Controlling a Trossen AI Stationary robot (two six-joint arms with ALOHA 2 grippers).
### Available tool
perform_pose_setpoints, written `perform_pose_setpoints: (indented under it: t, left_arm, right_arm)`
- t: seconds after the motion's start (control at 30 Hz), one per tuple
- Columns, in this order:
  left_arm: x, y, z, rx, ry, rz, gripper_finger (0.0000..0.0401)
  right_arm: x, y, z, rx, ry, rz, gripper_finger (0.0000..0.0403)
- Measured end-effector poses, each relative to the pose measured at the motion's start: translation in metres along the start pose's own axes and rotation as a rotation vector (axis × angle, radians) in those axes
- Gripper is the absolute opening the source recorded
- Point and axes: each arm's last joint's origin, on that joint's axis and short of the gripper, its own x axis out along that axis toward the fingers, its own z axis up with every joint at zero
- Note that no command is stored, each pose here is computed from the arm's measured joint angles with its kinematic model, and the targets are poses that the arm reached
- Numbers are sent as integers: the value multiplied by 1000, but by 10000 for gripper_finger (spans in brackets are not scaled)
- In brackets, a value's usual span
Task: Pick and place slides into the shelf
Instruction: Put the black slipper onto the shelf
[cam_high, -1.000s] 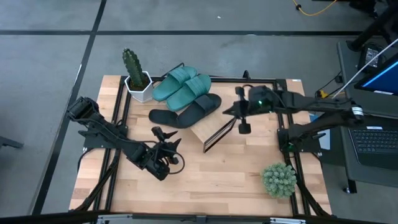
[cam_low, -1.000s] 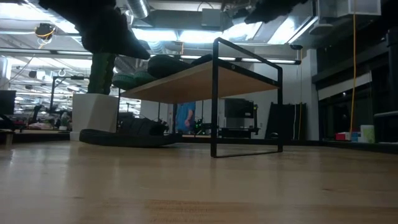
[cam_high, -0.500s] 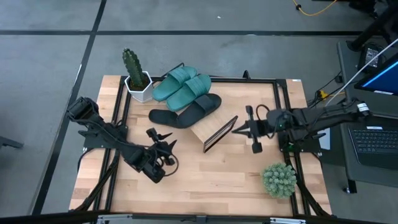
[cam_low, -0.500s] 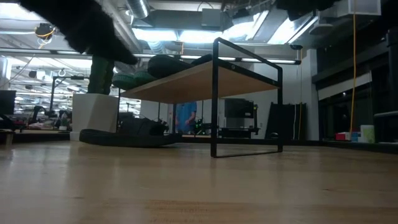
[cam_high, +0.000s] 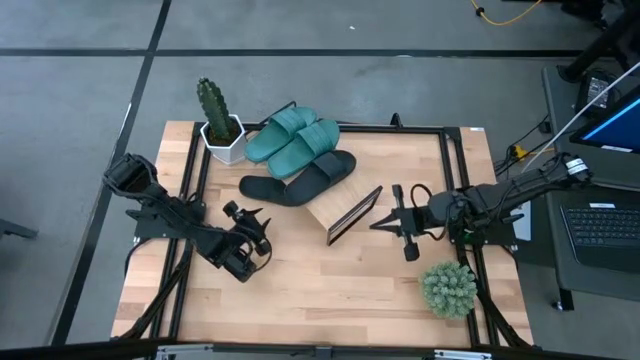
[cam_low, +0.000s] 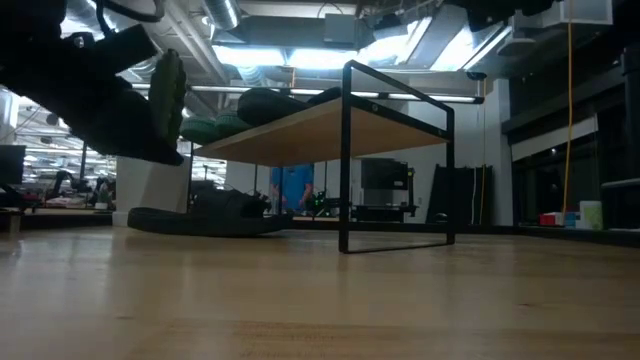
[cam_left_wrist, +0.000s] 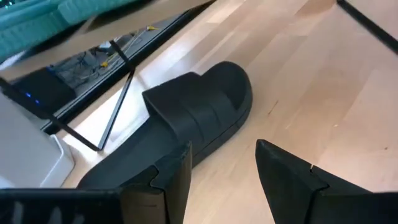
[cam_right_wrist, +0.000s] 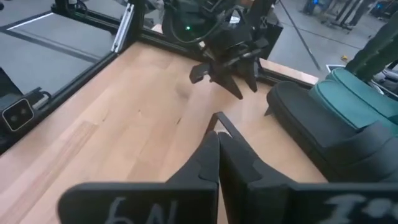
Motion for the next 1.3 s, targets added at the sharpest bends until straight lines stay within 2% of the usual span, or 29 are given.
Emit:
perform_pose_setpoints:
  t: [0.17, 0.4, 0.73, 1.0, 1.3]
  left_arm:
    - [6, 7, -3, -48, 35, -14, 169]
    - [17, 14, -1, -24, 38, -91, 149]
    - [39, 47, -14, -107, 45, -155, 121]
    - [40, 49, -3, -53, -47, -174, 119]
    - [40, 49, -3, -48, -55, -163, 122]
  right_arm:
    - [4, 2, -9, 9, -55, -10, 3]
    - [8, 7, -27, -4, -96, -19, 3]
    - [8, 7, -31, 43, -93, -15, 3]
    - [8, 7, -31, 43, -92, -15, 3]
    - [8, 7, -31, 46, -93, -15, 3]
